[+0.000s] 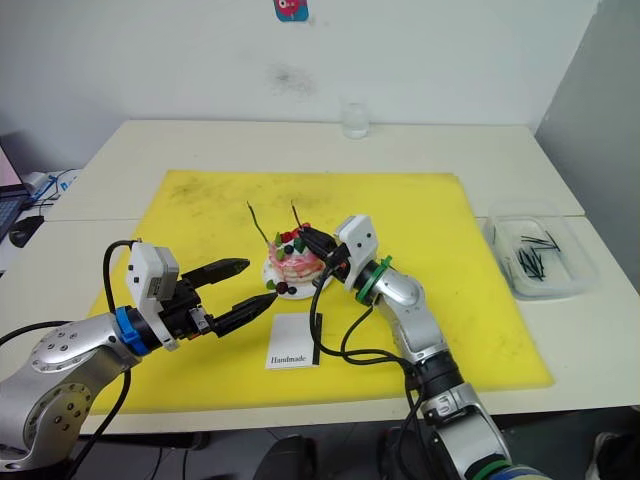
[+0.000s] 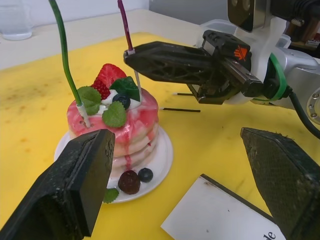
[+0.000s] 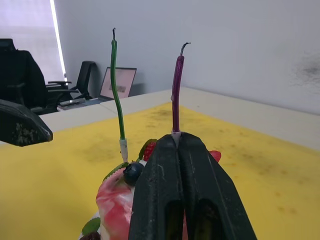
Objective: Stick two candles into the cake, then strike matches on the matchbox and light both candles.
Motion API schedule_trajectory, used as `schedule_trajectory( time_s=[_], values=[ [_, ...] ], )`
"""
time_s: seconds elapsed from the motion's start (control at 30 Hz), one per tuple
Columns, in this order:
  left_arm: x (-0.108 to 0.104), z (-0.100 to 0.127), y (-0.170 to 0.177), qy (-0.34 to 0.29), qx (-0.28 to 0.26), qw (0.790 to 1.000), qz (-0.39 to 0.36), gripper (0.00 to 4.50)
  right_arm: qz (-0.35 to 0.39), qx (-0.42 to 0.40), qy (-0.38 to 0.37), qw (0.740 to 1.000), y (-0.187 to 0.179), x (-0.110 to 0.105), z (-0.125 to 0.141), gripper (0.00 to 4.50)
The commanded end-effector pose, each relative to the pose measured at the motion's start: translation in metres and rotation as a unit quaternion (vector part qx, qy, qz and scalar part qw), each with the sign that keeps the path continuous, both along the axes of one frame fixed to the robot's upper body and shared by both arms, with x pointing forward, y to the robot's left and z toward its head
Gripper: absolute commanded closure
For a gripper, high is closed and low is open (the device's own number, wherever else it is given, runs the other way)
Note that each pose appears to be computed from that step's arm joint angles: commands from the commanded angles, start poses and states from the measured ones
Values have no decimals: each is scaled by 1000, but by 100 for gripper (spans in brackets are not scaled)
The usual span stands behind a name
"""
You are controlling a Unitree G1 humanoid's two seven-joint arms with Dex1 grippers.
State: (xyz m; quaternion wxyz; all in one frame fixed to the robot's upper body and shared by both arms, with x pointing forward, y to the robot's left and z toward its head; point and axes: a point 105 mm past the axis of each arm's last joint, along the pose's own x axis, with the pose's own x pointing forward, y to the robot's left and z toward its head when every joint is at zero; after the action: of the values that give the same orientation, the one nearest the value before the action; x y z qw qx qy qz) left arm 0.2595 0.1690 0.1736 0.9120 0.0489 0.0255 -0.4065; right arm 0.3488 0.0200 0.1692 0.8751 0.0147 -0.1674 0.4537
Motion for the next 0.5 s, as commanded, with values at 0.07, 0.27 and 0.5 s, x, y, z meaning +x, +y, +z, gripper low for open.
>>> schedule_trajectory(
  time_s=[0.07, 0.27, 0.5],
  values=[
    [-1, 10, -3, -19, 0, 1000, -14, 0, -18, 29, -28, 999, -7, 2, 13, 448],
    [-1, 8, -6, -18, -1, 1000, -20, 0, -15, 35, -19, 999, -6, 2, 8, 448],
    [-1, 8, -6, -18, -1, 1000, -23, 0, -8, 32, -18, 999, 1, 0, 6, 448]
  ],
)
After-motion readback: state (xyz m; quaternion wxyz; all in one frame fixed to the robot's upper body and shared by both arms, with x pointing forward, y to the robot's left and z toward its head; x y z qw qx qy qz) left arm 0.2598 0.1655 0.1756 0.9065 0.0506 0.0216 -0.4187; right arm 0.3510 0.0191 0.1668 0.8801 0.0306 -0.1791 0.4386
